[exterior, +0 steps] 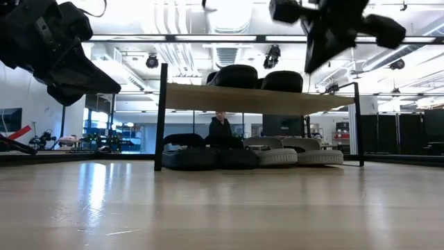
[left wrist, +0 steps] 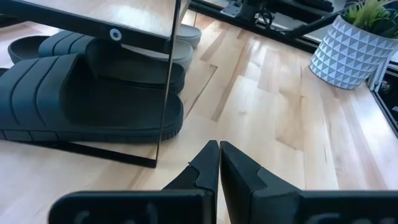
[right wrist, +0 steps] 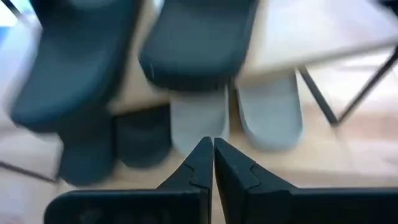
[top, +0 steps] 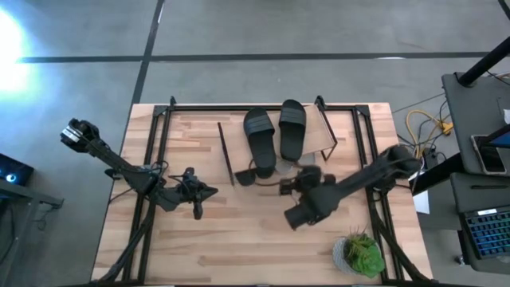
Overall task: Pick and place slides into the shelf
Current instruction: Adjust the slides under and on the shelf
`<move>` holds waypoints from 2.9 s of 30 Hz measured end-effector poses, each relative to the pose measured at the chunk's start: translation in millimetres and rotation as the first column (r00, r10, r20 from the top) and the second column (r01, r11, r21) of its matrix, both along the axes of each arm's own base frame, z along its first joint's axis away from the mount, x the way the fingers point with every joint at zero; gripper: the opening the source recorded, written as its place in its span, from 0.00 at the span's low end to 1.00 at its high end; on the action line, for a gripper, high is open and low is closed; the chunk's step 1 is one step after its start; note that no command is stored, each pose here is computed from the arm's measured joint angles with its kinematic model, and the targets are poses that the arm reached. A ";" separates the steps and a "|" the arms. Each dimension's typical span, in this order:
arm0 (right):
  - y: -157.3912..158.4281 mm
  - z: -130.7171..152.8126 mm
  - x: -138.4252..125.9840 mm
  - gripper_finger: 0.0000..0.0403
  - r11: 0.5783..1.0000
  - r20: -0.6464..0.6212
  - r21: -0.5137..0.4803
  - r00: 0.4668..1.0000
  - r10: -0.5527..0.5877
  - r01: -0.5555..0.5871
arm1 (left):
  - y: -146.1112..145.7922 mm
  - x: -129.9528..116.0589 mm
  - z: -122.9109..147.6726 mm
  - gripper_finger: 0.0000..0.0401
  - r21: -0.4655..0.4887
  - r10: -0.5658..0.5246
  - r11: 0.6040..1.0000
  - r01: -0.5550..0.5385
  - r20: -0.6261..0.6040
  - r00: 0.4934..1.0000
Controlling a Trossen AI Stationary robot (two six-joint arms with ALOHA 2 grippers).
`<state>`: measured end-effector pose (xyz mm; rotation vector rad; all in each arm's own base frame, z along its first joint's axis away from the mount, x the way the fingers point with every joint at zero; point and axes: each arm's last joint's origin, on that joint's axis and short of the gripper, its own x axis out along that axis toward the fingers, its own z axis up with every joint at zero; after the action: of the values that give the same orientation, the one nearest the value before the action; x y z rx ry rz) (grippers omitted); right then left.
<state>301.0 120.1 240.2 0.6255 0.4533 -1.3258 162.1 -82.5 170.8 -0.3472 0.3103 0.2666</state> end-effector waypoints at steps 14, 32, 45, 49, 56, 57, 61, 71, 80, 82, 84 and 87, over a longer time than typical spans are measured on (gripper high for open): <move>-82.0 56.7 -38.0 0.02 0.986 0.018 -0.019 0.986 -0.166 0.166 | -1.1 1.5 3.7 0.00 -0.019 -0.001 1.000 0.002 0.025 1.000; -254.1 46.5 -79.0 0.02 0.829 0.043 0.495 0.945 -0.324 0.262 | -1.9 2.8 6.9 0.00 -0.043 -0.001 0.999 0.003 0.058 0.998; -315.5 55.3 -34.0 0.02 0.896 0.009 0.406 0.980 -0.201 0.180 | -2.3 3.4 3.1 0.00 -0.077 0.016 0.997 -0.013 0.050 0.999; -323.2 43.1 -19.0 0.02 0.873 -0.127 0.434 0.974 -0.186 0.223 | -2.6 3.9 3.2 0.00 -0.076 0.017 0.997 -0.013 0.048 0.999; -321.3 47.8 -7.8 0.02 0.886 -0.232 0.388 0.957 -0.172 0.253 | -3.0 4.5 4.9 0.00 -0.081 0.018 0.997 -0.013 0.055 0.998; -320.9 51.9 -7.0 0.02 0.892 -0.220 0.383 0.962 -0.164 0.240 | -3.0 4.5 4.9 0.00 -0.082 0.018 0.997 -0.013 0.056 0.998; -318.3 59.8 -8.4 0.02 0.898 -0.220 0.380 0.964 -0.148 0.224 | -3.0 4.6 5.3 0.00 -0.083 0.020 0.996 -0.015 0.059 0.998; -312.8 43.2 -9.6 0.02 0.877 -0.257 0.427 0.959 -0.118 0.222 | -3.0 4.6 5.3 0.00 -0.083 0.020 0.996 -0.015 0.060 0.998; -309.1 49.0 5.7 0.02 0.916 -0.181 0.388 0.983 -0.031 0.100 | -3.0 4.6 5.3 0.00 -0.083 0.020 0.996 -0.015 0.060 0.998; -305.5 49.9 8.3 0.02 0.918 -0.176 0.386 0.984 -0.023 0.090 | -3.0 4.6 5.3 0.00 -0.083 0.020 0.996 -0.015 0.060 0.998; -302.7 50.2 9.7 0.02 0.918 -0.177 0.386 0.984 -0.016 0.084 | -3.0 4.6 5.3 0.00 -0.083 0.020 0.996 -0.015 0.060 0.998; -299.8 50.2 11.2 0.02 0.918 -0.173 0.388 0.985 -0.019 0.085 | -3.0 4.6 5.3 0.00 -0.083 0.020 0.996 -0.015 0.060 0.998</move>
<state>312.3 -179.7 290.3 0.8679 0.8602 -1.3532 166.7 -85.5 176.1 -0.4391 0.2590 0.2602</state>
